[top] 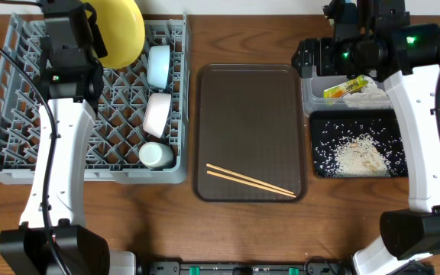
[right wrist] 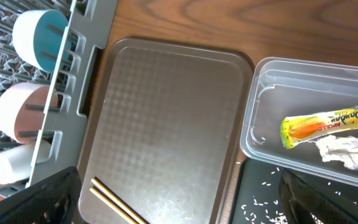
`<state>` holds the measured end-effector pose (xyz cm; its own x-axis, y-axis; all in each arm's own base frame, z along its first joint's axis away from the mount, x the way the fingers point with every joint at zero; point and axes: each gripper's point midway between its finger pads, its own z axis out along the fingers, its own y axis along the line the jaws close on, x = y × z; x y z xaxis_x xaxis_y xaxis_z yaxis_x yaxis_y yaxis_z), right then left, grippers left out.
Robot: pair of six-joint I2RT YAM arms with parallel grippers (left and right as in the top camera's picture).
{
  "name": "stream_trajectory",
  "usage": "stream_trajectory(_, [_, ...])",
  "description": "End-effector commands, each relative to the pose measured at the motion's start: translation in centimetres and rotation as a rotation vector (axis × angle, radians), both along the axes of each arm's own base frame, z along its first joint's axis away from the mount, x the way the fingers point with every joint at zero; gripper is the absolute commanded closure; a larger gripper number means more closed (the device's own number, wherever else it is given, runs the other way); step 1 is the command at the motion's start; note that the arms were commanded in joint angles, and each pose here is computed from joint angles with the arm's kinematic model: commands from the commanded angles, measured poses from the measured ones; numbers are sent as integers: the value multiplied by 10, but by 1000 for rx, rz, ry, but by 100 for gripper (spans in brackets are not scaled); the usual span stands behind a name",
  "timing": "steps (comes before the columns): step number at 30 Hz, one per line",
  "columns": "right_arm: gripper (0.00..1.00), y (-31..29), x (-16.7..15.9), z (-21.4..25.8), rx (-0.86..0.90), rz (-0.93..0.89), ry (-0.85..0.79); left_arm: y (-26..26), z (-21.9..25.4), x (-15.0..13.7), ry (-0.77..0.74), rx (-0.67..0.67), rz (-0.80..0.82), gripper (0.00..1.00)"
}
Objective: Sort waste into correct bins and load items into the dishwasher
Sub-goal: 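Stand the yellow plate upright in the rack and open the left gripper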
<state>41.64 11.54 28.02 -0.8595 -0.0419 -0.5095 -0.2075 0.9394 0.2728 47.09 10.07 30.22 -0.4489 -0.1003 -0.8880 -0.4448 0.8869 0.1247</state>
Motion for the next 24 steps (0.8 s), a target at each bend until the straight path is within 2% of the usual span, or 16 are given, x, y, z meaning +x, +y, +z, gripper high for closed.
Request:
stream_trajectory(1, [1, 4, 0, -2, -2, 7, 4, 19, -14, 6, 52, 99, 83, 93])
stream_trajectory(5, [1, 4, 0, -2, -2, 7, 4, 22, -36, 16, 93, 111, 92, 93])
stream_trajectory(24, [1, 4, 0, -2, -2, 7, 4, 24, -73, 34, 182, 210, 101, 93])
